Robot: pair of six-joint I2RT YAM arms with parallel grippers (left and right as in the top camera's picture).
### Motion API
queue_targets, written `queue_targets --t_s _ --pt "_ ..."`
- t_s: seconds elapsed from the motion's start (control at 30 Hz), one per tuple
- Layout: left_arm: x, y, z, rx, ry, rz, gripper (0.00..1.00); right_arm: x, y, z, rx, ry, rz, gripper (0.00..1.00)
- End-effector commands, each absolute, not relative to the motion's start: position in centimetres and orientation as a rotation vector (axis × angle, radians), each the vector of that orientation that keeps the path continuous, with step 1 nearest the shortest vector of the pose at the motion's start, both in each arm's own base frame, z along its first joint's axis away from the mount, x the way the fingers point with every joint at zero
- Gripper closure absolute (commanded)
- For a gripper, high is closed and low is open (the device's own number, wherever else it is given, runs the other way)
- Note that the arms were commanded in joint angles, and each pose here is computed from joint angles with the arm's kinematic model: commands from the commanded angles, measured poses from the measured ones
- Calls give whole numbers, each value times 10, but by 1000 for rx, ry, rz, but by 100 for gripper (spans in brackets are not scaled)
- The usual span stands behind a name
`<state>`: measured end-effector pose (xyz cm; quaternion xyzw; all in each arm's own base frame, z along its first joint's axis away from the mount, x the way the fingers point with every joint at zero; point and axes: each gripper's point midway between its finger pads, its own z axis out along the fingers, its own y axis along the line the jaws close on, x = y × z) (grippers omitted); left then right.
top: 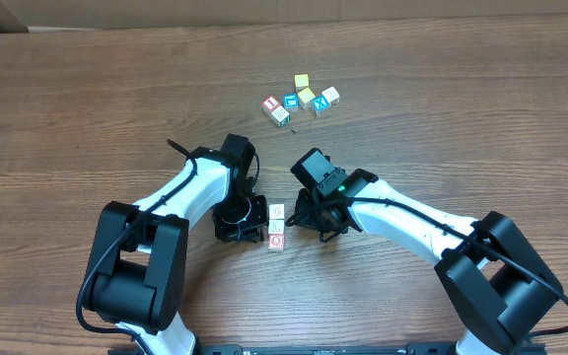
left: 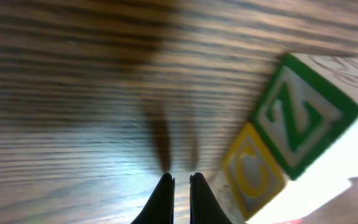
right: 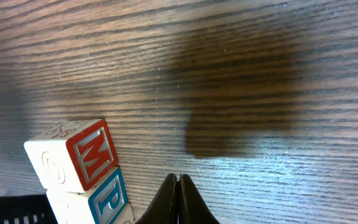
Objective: Flip 3 blocks
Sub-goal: 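Hold the upright block stack steady with both grippers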
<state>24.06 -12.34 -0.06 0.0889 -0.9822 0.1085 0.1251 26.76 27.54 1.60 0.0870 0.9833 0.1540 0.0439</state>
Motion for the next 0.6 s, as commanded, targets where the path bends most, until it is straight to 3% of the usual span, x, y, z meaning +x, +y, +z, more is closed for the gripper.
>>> queue_targets --t_s 0.0,0.57 --pt "240 -114 -7 214 -2887 226 96 268 281 18 242 3003 491 96" --pt "252 -136 -4 105 -2916 416 96 270 283 19 240 2993 503 96"
